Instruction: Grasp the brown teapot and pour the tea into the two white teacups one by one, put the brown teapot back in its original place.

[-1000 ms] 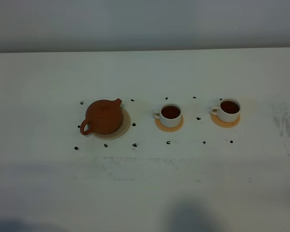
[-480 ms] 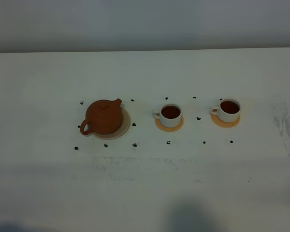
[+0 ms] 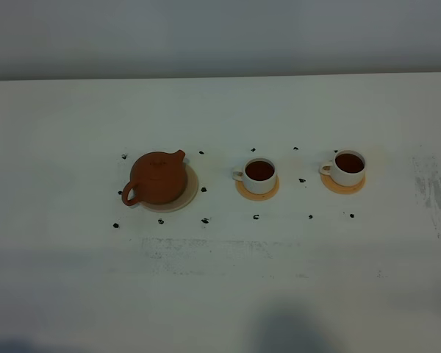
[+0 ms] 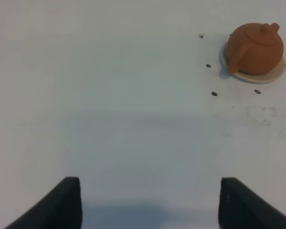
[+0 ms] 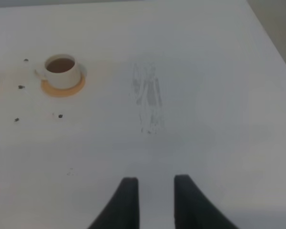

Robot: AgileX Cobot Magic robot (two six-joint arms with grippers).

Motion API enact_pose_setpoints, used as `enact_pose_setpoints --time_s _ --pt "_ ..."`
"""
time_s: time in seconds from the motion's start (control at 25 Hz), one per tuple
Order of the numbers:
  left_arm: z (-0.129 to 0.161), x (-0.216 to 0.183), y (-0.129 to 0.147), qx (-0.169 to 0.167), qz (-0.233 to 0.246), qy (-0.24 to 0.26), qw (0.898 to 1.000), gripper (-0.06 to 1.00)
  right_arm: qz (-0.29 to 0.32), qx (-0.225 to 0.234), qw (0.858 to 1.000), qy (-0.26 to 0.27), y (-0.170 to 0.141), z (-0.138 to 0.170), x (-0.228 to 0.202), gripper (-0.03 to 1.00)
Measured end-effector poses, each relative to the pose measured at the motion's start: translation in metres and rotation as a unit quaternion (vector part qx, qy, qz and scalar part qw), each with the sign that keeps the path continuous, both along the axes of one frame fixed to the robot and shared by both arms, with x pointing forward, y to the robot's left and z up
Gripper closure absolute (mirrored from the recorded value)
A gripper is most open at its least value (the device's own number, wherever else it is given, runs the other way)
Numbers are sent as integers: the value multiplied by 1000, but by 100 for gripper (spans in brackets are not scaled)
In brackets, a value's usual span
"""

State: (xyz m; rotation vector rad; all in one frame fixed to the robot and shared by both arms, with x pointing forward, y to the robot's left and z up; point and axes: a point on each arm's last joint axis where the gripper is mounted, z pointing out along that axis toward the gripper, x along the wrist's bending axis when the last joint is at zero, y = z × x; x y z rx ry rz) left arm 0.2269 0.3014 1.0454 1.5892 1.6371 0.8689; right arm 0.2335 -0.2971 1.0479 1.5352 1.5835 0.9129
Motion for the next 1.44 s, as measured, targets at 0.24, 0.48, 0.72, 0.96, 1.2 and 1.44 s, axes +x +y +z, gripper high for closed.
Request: enact_pose_setpoints --time_s 0.24,0.48,0.72,0.96,1.2,1.44 --pt "0 0 0 0 0 0 1000 37 0 0 1000 0 0 0 0 76" --pt "0 0 0 0 0 0 1000 37 0 0 1000 0 0 0 0 76" --pt "0 0 0 0 0 1 1000 37 0 0 1000 0 0 0 0 76" --pt "0 1 0 0 0 2 1000 37 0 0 1000 0 0 0 0 76" --pt "0 1 0 0 0 2 1000 37 0 0 1000 0 0 0 0 76" --pt "0 1 0 0 0 2 1000 37 0 0 1000 0 0 0 0 76"
